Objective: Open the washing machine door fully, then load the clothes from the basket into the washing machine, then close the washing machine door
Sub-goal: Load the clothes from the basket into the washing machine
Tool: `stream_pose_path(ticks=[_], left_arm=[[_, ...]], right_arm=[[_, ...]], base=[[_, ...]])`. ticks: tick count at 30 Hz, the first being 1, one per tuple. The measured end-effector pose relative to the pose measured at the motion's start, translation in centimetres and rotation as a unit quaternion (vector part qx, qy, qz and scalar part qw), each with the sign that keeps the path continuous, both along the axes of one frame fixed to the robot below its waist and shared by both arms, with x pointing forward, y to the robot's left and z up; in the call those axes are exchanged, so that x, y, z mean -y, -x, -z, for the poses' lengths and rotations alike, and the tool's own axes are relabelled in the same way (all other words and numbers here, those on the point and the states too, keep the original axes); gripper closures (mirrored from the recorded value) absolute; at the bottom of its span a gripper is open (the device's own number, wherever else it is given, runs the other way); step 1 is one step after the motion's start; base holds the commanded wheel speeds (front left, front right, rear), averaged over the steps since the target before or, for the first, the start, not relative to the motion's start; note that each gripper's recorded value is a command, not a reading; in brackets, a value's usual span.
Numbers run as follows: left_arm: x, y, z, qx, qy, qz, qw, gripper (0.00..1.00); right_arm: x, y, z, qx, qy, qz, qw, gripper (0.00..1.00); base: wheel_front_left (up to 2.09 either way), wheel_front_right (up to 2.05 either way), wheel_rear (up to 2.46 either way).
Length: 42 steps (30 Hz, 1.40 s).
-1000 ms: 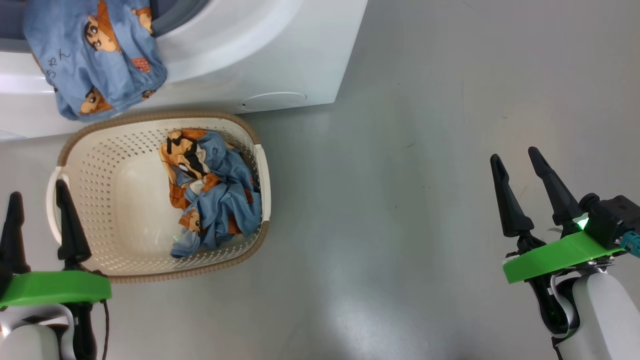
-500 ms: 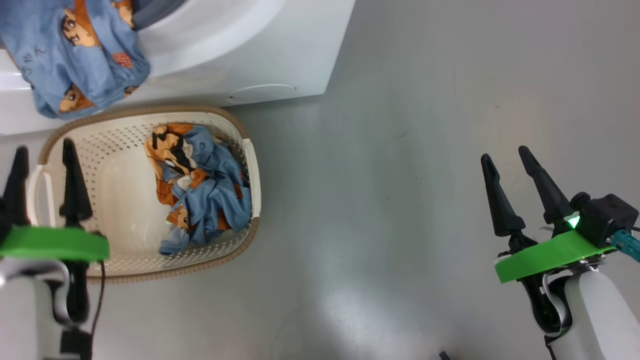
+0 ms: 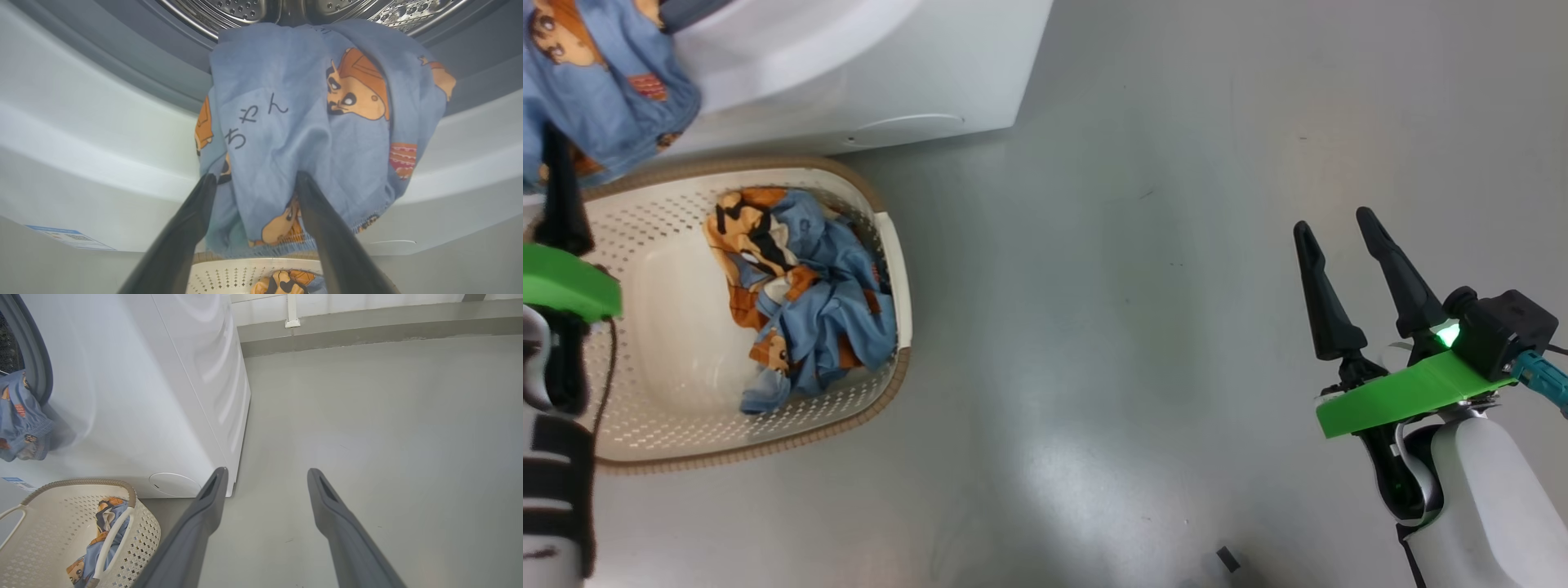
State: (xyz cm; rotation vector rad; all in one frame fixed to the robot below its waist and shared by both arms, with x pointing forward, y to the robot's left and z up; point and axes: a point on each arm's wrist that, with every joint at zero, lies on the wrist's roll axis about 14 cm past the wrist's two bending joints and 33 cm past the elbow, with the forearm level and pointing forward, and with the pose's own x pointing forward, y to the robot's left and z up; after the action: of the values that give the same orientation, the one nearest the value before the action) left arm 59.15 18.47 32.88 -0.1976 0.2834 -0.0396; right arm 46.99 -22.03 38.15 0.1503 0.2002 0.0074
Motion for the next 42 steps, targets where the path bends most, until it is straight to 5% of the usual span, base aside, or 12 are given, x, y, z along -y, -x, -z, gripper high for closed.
stream_pose_path(ticks=[10, 11, 12, 13, 14, 30, 42], left_arm=[[2.2, -1.2, 0.7, -0.019, 0.035, 0.025, 0.999, 0.00], [2.5, -1.2, 0.7, -0.020, 0.038, 0.029, 0.999, 0.12], [2.6, -1.2, 0.7, -0.022, 0.040, 0.033, 0.998, 0.55], [2.7, -1.2, 0.7, -0.023, 0.041, 0.038, 0.998, 0.85], [3.0, -1.1, 0.7, -0.023, 0.043, 0.043, 0.998, 1.00], [3.6, -4.5, -7.1, 0.094, 0.186, 0.024, 0.978, 1.00], [4.6, -8.1, -9.4, 0.110, 0.129, 0.056, 0.984, 1.00]], right_arm=[[0.5, 0.4, 0.0, -0.002, 0.003, 0.008, 1.000, 0.00], [0.5, 0.4, 0.0, -0.002, 0.003, 0.008, 1.000, 0.00], [0.5, 0.4, -0.1, -0.002, 0.003, 0.008, 1.000, 0.00], [0.5, 0.4, -0.1, -0.002, 0.003, 0.008, 1.000, 0.00], [0.5, 0.4, -0.1, -0.002, 0.003, 0.008, 1.000, 0.00], [0.4, 0.2, 0.2, -0.002, -0.001, 0.010, 1.000, 0.00], [0.4, 0.8, -0.4, 0.000, -0.004, 0.015, 1.000, 0.00]], base=[[0.00, 0.00, 0.00], [0.00, 0.00, 0.00], [0.00, 0.00, 0.00], [0.00, 0.00, 0.00], [0.00, 0.00, 0.00], [0.00, 0.00, 0.00], [0.00, 0.00, 0.00]])
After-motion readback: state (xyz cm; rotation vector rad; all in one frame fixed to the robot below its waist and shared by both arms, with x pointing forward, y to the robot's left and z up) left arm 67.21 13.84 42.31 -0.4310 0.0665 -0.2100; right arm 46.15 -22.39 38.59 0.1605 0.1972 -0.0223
